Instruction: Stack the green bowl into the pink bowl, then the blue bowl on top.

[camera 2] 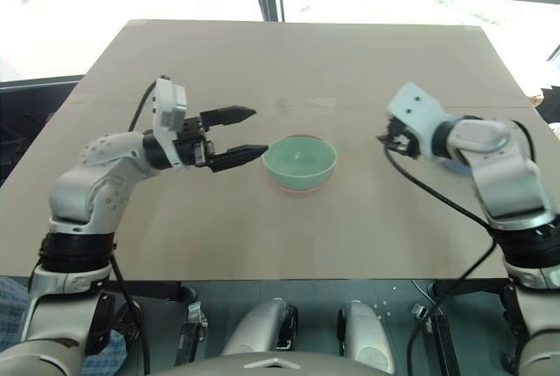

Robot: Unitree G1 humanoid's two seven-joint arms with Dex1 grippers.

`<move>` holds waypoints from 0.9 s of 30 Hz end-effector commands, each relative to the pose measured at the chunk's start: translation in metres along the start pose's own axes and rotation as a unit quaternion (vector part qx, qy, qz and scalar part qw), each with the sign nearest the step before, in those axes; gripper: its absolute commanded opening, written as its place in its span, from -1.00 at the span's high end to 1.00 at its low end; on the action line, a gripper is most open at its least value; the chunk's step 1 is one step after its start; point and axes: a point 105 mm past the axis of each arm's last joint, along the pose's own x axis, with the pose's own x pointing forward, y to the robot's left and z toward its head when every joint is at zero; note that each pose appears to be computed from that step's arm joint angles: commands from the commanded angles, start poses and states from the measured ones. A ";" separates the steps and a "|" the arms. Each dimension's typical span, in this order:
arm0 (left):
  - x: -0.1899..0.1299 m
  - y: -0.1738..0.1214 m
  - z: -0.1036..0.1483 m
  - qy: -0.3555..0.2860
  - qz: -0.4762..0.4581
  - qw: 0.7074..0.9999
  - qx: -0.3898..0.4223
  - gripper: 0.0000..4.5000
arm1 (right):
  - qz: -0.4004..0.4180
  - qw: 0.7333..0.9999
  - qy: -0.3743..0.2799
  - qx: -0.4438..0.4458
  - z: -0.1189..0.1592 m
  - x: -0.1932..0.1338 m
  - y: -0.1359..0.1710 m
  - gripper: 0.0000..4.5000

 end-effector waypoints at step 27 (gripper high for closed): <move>0.036 -0.006 0.022 -0.040 -0.077 0.995 0.042 -1.00 | -0.117 0.978 0.128 0.116 -0.116 -0.009 -0.038 0.92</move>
